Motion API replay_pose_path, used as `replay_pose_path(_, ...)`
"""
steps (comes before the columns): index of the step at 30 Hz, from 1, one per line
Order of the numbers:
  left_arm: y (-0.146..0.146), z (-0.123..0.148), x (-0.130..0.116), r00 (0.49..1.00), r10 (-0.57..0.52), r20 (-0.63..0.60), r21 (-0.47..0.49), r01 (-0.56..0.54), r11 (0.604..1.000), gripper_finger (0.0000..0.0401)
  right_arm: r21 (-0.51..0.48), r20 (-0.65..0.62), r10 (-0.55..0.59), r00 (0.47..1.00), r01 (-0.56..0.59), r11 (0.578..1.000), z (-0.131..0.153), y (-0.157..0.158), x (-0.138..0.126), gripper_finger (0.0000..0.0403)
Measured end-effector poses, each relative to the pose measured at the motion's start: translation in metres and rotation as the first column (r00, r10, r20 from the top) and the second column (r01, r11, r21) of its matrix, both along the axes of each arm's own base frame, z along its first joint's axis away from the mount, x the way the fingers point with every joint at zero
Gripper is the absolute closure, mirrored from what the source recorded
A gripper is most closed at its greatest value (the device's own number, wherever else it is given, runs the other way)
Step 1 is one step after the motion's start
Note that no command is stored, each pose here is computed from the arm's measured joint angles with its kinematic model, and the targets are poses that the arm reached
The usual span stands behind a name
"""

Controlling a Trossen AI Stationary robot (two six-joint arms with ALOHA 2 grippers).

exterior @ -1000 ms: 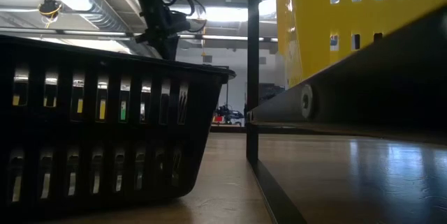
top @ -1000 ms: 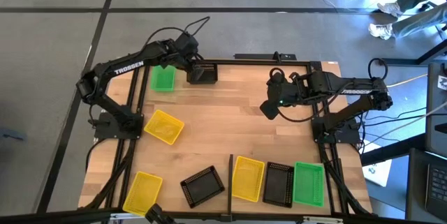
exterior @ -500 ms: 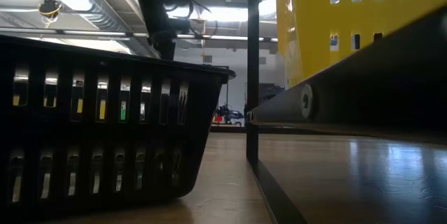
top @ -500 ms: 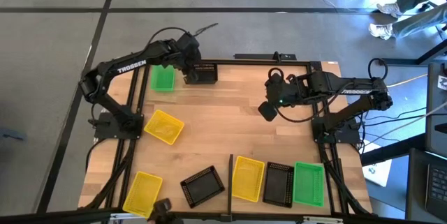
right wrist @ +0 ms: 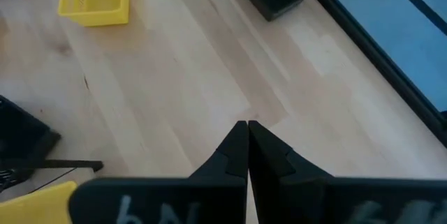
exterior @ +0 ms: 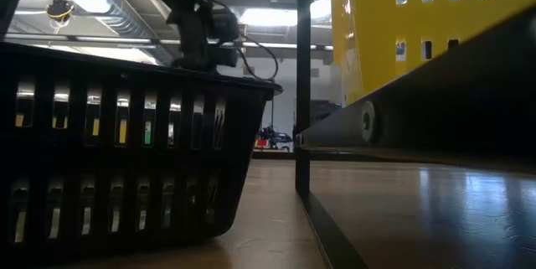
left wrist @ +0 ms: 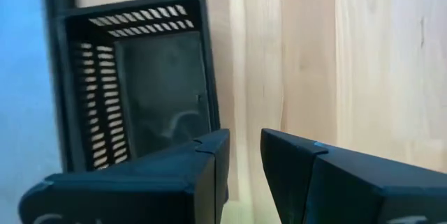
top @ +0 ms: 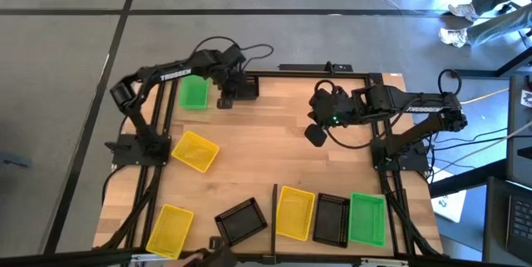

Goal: Stack baskets on shelf by color
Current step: Stack the top black bin on top of the black bin on the shelf

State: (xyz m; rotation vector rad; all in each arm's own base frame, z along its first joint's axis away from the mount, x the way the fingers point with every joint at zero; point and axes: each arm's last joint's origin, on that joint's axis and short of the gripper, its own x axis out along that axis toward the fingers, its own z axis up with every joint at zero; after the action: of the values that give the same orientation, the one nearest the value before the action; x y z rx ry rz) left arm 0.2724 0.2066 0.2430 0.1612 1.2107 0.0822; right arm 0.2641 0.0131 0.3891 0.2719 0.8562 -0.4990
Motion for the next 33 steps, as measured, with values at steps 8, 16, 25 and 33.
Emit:
replay_pose_path(8,0.009,-0.028,0.009,0.998,-0.013,-0.063,-0.029,0.011,1.0,0.0328,-0.012,-0.005,0.017,1.0,-0.017,1.0,0.0,0.0,0.0,0.0403)
replay_pose_path(16,0.015,-0.041,0.012,0.994,0.008,-0.106,-0.001,-0.008,1.0,0.0328,-0.012,-0.002,0.018,1.0,-0.018,1.0,0.0,0.0,0.0,0.0403)
replay_pose_path(25,0.021,-0.041,0.01,0.996,0.026,-0.084,0.001,-0.026,1.0,0.0328,-0.018,-0.001,0.014,1.0,-0.014,1.0,0.0,0.0,0.0,0.0402)
replay_pose_path(33,0.025,-0.044,0.009,0.997,0.046,-0.057,-0.046,-0.048,0.998,0.0328,-0.019,-0.001,0.013,1.0,-0.013,1.0,0.0,0.0,0.0,0.0403)
